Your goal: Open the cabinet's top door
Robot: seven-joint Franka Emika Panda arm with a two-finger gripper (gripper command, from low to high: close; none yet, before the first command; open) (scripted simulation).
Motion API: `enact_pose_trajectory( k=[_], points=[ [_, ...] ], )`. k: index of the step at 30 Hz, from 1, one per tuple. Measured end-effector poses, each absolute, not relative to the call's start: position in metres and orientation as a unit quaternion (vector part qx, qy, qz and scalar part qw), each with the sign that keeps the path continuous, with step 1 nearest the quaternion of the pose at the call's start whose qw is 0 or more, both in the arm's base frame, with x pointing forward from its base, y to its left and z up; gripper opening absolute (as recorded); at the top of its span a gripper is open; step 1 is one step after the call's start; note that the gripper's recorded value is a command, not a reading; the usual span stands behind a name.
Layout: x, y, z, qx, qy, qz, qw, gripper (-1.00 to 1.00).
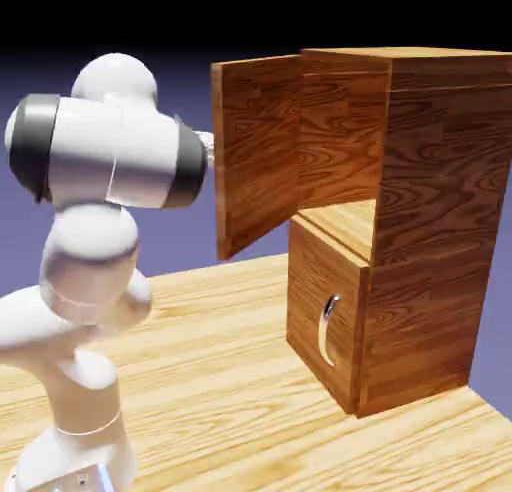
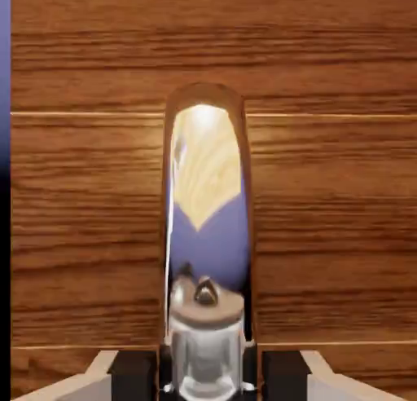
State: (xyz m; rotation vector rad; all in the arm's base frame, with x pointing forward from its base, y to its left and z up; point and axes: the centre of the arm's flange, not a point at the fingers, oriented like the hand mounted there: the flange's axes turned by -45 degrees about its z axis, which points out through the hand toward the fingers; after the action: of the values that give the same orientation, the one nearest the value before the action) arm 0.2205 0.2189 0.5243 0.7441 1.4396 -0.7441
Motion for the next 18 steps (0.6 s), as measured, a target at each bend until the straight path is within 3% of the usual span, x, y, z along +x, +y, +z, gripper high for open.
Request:
enact_pose_trajectory(
  k=[18],
  points=[
    [0.242, 0.343, 0.524, 0.46, 0.537, -0.46, 0.537, -1.0]
  ],
)
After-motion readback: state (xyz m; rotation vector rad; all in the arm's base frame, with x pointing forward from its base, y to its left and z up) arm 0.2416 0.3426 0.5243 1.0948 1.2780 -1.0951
